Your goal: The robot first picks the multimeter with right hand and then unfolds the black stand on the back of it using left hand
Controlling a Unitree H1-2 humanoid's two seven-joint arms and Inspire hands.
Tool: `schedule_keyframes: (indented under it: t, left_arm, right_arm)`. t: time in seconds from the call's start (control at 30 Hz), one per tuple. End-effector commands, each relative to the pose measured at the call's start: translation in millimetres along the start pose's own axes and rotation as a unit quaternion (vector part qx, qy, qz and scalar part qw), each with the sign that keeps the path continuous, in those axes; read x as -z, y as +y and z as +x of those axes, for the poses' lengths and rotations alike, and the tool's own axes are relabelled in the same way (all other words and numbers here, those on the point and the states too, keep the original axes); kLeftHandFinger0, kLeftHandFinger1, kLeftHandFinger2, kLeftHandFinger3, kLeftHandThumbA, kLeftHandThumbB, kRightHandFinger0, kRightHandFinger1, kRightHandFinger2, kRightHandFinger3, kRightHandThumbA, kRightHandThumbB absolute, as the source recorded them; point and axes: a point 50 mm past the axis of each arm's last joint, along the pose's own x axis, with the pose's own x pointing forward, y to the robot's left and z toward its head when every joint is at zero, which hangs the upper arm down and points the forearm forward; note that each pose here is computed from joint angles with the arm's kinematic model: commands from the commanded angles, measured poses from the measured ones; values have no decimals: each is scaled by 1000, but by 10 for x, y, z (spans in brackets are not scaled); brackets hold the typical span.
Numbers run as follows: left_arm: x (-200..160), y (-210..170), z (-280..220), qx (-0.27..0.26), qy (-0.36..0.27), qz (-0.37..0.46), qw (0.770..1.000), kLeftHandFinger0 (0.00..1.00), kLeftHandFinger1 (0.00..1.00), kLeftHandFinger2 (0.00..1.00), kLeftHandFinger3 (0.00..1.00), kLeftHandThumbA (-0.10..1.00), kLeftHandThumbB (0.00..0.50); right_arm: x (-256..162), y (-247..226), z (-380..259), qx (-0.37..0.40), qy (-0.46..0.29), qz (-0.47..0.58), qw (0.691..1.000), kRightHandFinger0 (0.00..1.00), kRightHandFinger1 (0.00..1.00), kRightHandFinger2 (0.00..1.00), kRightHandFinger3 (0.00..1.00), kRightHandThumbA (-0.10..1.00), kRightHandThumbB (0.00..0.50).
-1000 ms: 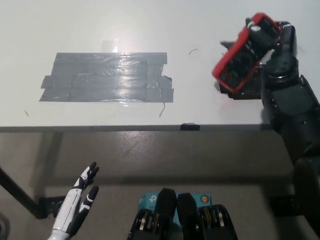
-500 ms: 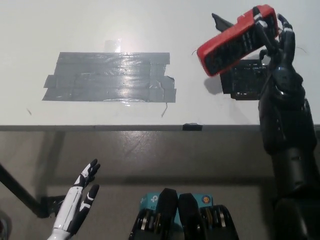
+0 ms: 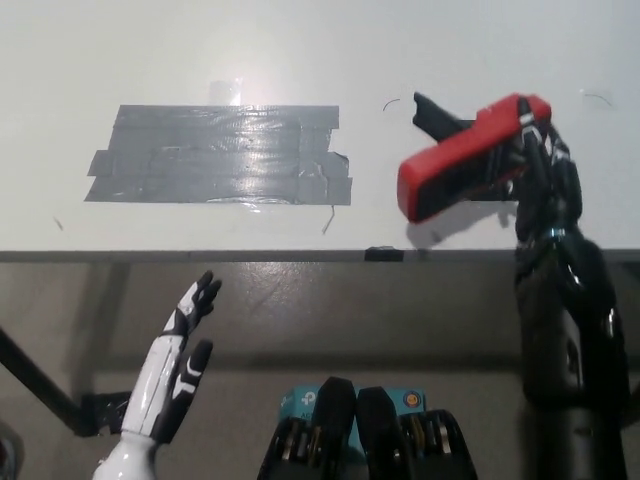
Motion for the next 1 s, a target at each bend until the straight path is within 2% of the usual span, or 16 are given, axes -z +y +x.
schedule_keyframes:
  t: [0.0, 0.07, 0.2, 0.27, 0.3, 0.33, 0.37, 0.43, 0.47, 0.5, 0.53, 0.63, 0.73, 0.8, 0.87, 0.97]
  left_arm:
    - [-1193, 39, 348, -12, -209, -72, 975, 1000, 1000, 1000, 1000, 1000, 310]
    - [-1205, 18, 365, -11, -219, -71, 973, 1000, 1000, 1000, 1000, 1000, 292]
    - [-1262, -1, 395, -10, -222, -65, 973, 1000, 1000, 1000, 1000, 1000, 323]
    - [-1322, -3, 424, -13, -231, -61, 971, 1000, 1000, 1000, 1000, 1000, 338]
    - [-1336, 3, 437, -13, -235, -62, 970, 1000, 1000, 1000, 1000, 1000, 338]
    - [-1357, 8, 451, -14, -239, -60, 969, 1000, 1000, 1000, 1000, 1000, 339]
    - [-1376, 6, 456, -15, -241, -60, 969, 1000, 1000, 1000, 1000, 1000, 341]
    - [-1438, -1, 473, -15, -253, -53, 966, 1000, 1000, 1000, 1000, 1000, 342]
    - [-1468, -2, 483, -15, -258, -49, 965, 1000, 1000, 1000, 1000, 1000, 346]
    - [-1491, 0, 483, -16, -261, -46, 964, 1000, 1000, 1000, 1000, 1000, 351]
    - [-1517, -8, 479, -16, -263, -46, 963, 1000, 1000, 1000, 1000, 1000, 360]
    - [-1611, -35, 460, -11, -276, -48, 960, 1000, 1000, 1000, 1000, 1000, 357]
    - [-1721, -49, 427, -8, -300, -31, 953, 1000, 1000, 1000, 1000, 1000, 320]
    - [-1783, -58, 442, -10, -318, -23, 948, 1000, 1000, 1000, 1000, 1000, 294]
    - [-1839, -66, 462, -9, -331, -24, 943, 1000, 1000, 1000, 1000, 1000, 295]
    - [-1896, -75, 494, -11, -340, -16, 940, 1000, 1000, 1000, 1000, 1000, 303]
  right_arm:
    - [-1427, 984, -1414, -492, -138, 284, 811, 0, 488, 928, 1000, -100, 109]
    - [-1406, 975, -1466, -497, -131, 286, 809, 0, 505, 939, 1000, -100, 122]
    - [-1385, 956, -1530, -515, -137, 270, 802, 0, 490, 919, 1000, -100, 104]
    - [-1364, 959, -1610, -525, -125, 272, 797, 0, 315, 822, 975, -100, 129]
    - [-1360, 965, -1636, -526, -119, 278, 795, 0, 257, 782, 928, -100, 133]
    - [-1353, 976, -1663, -533, -115, 285, 789, 0, 250, 776, 914, -100, 121]
    - [-1342, 978, -1691, -537, -110, 290, 785, 0, 204, 733, 850, -100, 132]
    - [-1304, 977, -1794, -556, -103, 291, 772, 0, 90, 603, 587, -100, 137]
    - [-1293, 981, -1826, -560, -99, 289, 770, 0, 68, 570, 502, -100, 146]
    - [-1277, 985, -1850, -563, -95, 289, 769, 0, 21, 519, 336, -100, 149]
    - [-1253, 981, -1875, -563, -93, 289, 769, 0, 4, 502, 289, -100, 140]
    - [-1166, 962, -1950, -554, -87, 291, 775, 0, 0, 476, 225, -100, 141]
    - [-1037, 918, -1994, -545, -74, 296, 781, 0, 0, 417, 200, -100, 154]
    - [-999, 892, -1990, -546, -71, 291, 783, 0, 0, 402, 126, -100, 157]
    - [-947, 871, -1987, -544, -60, 291, 785, 0, 0, 437, 184, -100, 167]
    - [-888, 871, -1985, -548, -46, 299, 780, 0, 0, 421, 131, -100, 160]
